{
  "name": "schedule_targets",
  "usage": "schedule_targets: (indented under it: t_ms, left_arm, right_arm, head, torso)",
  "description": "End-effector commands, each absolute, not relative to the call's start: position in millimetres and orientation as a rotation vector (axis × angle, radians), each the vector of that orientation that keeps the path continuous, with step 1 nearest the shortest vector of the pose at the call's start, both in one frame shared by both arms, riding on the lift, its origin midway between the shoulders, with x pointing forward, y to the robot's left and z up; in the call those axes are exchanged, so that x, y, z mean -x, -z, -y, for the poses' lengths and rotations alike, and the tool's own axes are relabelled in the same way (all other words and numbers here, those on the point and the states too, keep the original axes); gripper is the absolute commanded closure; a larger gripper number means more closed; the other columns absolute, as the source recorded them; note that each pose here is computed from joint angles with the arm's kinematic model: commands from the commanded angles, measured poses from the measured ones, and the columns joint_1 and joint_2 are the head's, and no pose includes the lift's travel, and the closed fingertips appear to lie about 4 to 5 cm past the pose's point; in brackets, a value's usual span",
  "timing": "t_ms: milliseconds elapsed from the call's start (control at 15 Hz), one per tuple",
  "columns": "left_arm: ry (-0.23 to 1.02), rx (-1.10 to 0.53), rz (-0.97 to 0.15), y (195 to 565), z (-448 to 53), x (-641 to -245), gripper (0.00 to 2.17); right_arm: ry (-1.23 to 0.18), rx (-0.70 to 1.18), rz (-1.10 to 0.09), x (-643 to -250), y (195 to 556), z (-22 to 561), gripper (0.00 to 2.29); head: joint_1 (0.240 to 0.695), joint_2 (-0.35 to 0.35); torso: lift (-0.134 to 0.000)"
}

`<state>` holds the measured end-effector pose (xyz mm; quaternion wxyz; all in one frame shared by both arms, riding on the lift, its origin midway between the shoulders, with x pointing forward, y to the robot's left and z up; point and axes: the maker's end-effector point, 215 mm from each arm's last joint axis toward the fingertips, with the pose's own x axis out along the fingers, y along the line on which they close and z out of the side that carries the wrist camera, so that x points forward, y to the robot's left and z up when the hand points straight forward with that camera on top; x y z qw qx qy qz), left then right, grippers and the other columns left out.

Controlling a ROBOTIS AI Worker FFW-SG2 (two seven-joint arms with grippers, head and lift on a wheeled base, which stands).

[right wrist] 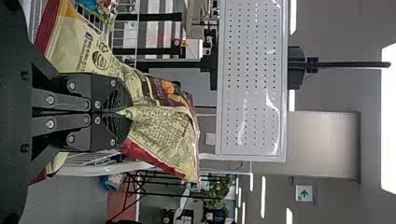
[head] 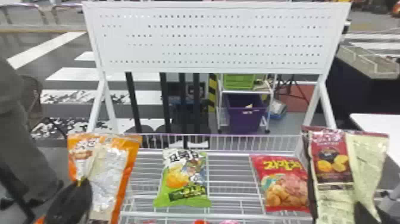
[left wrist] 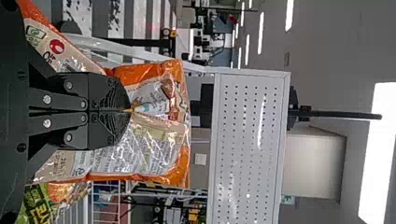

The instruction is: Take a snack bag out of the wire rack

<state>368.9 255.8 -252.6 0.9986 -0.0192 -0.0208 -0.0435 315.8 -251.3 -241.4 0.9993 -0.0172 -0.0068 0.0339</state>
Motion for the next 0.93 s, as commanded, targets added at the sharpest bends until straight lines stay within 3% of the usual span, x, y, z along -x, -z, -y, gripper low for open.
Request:
schedule_targets:
  t_ms: [0,867]
  left_arm:
    - [0.087,0.04,0.041,252.9,-255.3,-368.6,1.78]
    - [0.087,0.035,0.043,251.5,-256.7,-368.9,1.78]
  right_arm:
    - [-0.07,0.032,0.019,-317.5,239.6,249.6,2.25]
    - [-0.088,0.035,0.023,-319.2,239.4,245.5,2.25]
  head:
    - [0.499,0.0]
    - [0.499,0.0]
  torso:
    - [0.0]
    - [0.0]
